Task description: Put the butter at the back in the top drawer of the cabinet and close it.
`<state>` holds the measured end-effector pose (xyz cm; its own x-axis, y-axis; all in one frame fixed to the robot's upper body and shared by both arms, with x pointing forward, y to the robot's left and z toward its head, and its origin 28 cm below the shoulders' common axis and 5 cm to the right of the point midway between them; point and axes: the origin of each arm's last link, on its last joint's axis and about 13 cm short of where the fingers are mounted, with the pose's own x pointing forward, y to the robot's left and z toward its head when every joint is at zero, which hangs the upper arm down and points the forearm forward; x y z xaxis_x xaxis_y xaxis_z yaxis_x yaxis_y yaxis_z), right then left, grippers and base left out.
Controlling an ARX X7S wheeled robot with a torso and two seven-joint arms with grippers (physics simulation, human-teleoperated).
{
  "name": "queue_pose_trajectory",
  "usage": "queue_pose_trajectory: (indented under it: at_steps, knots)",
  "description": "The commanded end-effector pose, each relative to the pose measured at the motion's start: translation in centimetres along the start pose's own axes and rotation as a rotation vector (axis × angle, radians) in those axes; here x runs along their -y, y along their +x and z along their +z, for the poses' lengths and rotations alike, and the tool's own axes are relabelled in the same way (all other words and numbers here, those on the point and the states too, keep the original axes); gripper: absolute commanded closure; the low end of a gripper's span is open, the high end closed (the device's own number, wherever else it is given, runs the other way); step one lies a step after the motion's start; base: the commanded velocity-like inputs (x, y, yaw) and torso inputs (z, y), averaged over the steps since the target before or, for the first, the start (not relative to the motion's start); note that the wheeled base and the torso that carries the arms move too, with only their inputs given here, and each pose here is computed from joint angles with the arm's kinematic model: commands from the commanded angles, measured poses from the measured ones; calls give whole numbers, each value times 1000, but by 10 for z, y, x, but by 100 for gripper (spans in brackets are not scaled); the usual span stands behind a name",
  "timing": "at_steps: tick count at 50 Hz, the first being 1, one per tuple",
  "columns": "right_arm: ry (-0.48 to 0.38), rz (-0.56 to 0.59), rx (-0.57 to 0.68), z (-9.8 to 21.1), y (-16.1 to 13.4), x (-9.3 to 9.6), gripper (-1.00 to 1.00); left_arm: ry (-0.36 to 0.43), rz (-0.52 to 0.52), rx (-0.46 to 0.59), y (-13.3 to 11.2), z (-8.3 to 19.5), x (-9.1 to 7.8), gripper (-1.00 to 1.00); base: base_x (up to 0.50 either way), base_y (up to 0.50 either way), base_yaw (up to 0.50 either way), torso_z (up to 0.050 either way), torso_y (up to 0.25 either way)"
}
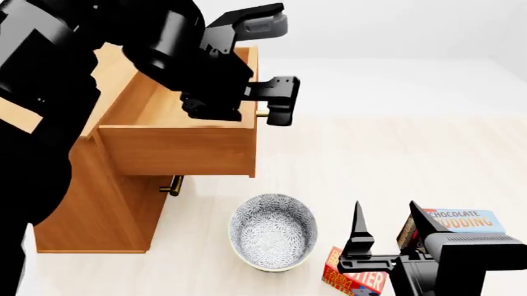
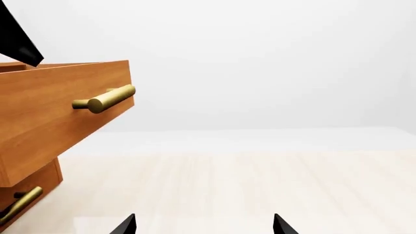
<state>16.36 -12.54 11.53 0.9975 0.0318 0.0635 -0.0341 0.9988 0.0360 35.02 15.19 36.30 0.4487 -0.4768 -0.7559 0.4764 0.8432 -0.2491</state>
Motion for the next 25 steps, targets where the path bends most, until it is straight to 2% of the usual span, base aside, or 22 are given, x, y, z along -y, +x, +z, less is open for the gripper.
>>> queue_pose_trajectory:
  at_steps: [1,8,17,25]
  knots:
    - [-2,1,-1,0,0,-1,-100,14,-150,105,-26,0,19,-100,0,0,0,0,0]
    - [-3,1,-1,0,0,-1,-100,54,-98,159,-46,-8,23,-100,0,0,0,0,0]
    - [-3,3,-6,-1,1,-1,-100,74,-62,196,-59,-18,21,-100,0,0,0,0,0]
    - [-3,0,-6,-1,1,0,-100,116,-30,261,-75,-40,20,-100,0,0,0,0,0]
